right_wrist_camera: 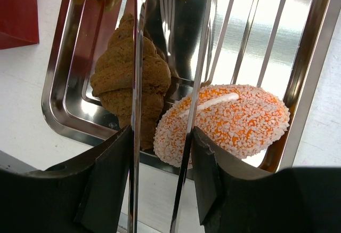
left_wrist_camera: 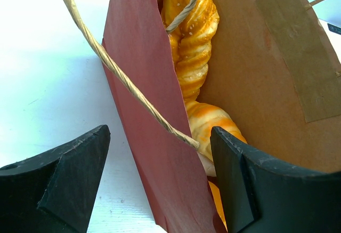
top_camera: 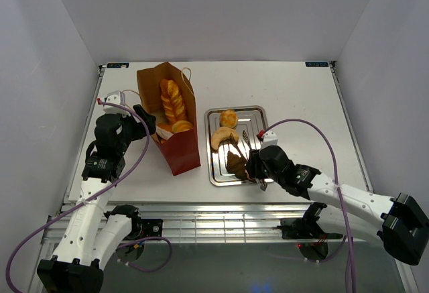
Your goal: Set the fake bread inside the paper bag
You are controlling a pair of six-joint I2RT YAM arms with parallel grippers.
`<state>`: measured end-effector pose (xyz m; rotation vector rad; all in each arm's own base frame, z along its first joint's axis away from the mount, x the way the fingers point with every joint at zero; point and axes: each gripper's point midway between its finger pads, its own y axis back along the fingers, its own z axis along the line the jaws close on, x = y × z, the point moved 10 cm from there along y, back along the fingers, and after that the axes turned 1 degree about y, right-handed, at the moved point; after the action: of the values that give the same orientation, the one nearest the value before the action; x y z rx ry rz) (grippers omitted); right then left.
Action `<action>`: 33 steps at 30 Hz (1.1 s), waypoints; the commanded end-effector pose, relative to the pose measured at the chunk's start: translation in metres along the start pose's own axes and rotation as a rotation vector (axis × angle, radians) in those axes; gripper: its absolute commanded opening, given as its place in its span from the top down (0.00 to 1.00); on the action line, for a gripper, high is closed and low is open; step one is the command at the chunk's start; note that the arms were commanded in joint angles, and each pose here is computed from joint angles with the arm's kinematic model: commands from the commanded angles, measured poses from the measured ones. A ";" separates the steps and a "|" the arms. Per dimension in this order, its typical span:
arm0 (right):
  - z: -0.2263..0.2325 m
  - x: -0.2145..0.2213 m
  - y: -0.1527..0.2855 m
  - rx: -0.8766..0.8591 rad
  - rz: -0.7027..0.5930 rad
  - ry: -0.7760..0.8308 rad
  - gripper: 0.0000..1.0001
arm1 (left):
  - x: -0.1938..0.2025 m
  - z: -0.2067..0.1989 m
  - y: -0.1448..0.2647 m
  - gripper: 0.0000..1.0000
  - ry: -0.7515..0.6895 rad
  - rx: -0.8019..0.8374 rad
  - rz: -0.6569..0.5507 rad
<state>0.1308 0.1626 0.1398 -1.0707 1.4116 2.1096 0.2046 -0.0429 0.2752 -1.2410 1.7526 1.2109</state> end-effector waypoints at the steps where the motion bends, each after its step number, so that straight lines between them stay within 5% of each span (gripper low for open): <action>1: 0.005 -0.010 -0.003 -0.048 -0.052 -0.004 0.48 | 0.002 -0.001 0.000 0.14 0.001 0.017 0.001; 17: 0.014 -0.022 0.004 -0.137 -0.075 -0.010 0.69 | 0.002 -0.002 0.000 0.14 0.001 0.019 0.002; 33: 0.014 -0.059 0.055 -0.165 -0.218 -0.038 0.74 | 0.003 -0.001 -0.001 0.14 0.000 0.017 0.008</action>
<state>0.1234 0.1582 0.1930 -1.1558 1.1518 2.1492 0.2046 -0.0431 0.2750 -1.2403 1.7534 1.2107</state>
